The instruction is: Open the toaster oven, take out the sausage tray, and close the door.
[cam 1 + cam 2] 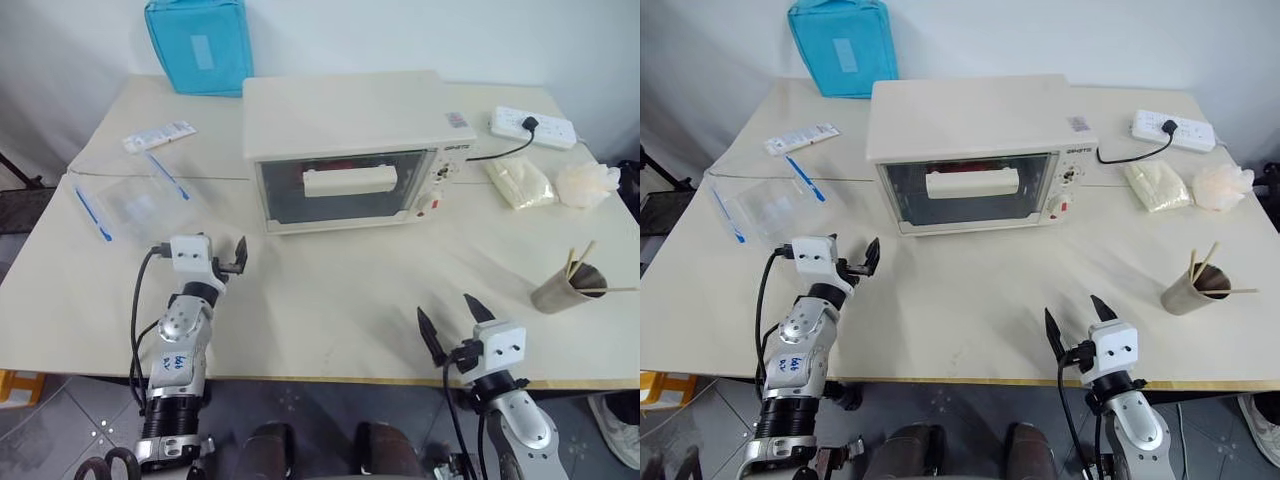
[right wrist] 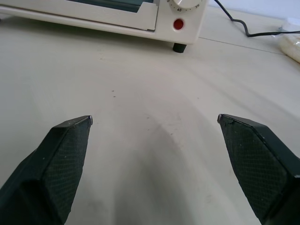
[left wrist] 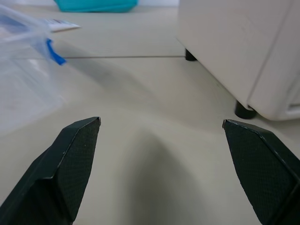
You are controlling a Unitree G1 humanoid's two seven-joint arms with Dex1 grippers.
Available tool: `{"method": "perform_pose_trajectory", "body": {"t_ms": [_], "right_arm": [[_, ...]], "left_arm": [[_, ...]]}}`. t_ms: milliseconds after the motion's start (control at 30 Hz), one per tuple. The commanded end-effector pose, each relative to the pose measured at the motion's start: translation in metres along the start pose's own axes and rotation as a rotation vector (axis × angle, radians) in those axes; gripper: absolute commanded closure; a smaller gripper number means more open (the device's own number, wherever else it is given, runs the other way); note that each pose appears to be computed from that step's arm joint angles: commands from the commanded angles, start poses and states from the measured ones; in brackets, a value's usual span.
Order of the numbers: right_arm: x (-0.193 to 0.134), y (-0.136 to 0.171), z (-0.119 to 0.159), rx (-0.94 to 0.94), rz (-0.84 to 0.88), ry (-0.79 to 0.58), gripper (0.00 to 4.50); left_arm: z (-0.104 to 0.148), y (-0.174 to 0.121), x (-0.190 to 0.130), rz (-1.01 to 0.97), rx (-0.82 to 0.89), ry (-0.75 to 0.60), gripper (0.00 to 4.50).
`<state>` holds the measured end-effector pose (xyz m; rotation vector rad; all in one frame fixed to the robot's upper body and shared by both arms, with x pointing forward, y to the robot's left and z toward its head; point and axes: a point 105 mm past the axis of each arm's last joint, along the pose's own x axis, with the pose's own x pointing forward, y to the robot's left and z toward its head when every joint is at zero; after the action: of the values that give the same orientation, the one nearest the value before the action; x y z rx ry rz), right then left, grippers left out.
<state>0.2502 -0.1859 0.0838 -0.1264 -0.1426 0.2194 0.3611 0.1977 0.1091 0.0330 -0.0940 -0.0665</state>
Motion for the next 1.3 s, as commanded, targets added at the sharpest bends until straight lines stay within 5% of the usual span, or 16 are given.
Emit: {"method": "perform_pose_trajectory", "body": {"t_ms": [33,200,500,933,1300], "right_arm": [[0.005,0.007,0.023,0.014,0.056,-0.102,0.00],[0.025,0.025,0.046,0.087,0.273,-0.163,0.00],[0.085,0.014,0.088,0.130,0.508,-0.186,0.00],[0.113,0.049,0.127,0.087,0.719,-0.308,0.00],[0.127,0.046,0.132,0.092,0.679,-0.316,0.00]], "left_arm": [[0.015,0.003,-0.009,-0.043,-0.049,-0.062,0.07],[0.042,0.003,-0.042,-0.352,-0.156,-0.155,0.07],[0.060,0.019,-0.100,-0.824,-0.126,0.083,0.07],[0.075,0.008,-0.096,-0.796,-0.143,-0.027,0.07],[0.075,0.006,-0.090,-0.782,-0.139,-0.045,0.07]]}}
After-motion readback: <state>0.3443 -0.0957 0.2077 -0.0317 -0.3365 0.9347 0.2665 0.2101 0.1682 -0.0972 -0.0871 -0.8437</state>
